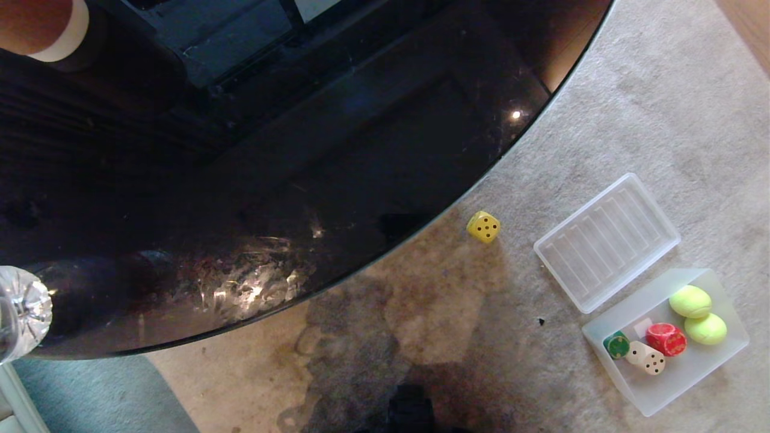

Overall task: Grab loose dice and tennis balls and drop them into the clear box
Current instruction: Pick up toys out of the box

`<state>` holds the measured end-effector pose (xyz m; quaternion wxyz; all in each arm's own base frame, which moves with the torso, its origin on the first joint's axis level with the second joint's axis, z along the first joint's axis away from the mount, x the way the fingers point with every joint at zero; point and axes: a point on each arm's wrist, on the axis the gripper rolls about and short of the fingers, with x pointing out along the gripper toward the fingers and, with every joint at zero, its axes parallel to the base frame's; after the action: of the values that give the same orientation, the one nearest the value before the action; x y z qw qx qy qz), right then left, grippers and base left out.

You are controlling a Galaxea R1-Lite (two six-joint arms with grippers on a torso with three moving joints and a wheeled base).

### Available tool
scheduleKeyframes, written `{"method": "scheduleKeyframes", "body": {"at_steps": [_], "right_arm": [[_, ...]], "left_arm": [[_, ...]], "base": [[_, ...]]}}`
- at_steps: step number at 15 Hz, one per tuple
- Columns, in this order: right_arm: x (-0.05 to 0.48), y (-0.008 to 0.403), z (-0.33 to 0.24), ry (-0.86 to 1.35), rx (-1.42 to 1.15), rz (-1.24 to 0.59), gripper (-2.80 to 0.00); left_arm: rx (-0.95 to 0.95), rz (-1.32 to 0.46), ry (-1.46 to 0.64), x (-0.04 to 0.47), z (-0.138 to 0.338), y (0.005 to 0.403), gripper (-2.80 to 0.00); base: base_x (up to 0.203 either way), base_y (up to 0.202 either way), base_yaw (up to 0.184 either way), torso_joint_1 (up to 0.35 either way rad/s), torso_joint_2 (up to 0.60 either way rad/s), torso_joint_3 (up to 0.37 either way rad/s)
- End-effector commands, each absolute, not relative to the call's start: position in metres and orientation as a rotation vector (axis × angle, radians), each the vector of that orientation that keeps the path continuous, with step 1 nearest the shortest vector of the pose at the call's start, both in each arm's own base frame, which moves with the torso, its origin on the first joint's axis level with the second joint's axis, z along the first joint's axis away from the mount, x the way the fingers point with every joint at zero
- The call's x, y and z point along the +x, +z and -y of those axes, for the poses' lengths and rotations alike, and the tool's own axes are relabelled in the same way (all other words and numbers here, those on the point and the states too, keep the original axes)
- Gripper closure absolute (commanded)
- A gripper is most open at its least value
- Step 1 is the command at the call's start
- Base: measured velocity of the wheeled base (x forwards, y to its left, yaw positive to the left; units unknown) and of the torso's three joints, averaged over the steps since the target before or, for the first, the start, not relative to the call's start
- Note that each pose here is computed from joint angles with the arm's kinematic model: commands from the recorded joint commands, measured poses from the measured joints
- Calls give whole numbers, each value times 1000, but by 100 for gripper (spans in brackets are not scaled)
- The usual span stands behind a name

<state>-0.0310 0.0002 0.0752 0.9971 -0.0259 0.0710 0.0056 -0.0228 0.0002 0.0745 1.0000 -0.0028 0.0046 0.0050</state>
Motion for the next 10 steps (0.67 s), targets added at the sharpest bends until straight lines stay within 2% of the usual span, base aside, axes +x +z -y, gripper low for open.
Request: {"method": "scheduleKeyframes", "body": {"at_steps": [1, 5, 10], "right_arm": [[-31, 75, 0, 12, -53, -144, 0], [-31, 75, 0, 13, -53, -142, 0], [-31, 75, 0, 12, -53, -144, 0]], "left_arm": [[-6, -9, 11, -23, 0, 75, 0], [-6, -10, 11, -23, 0, 75, 0], [-6, -11, 11, -23, 0, 74, 0]], "base": [[0, 0, 0, 0, 0, 0], [0, 0, 0, -1, 0, -24], [0, 0, 0, 2, 3, -174]]}}
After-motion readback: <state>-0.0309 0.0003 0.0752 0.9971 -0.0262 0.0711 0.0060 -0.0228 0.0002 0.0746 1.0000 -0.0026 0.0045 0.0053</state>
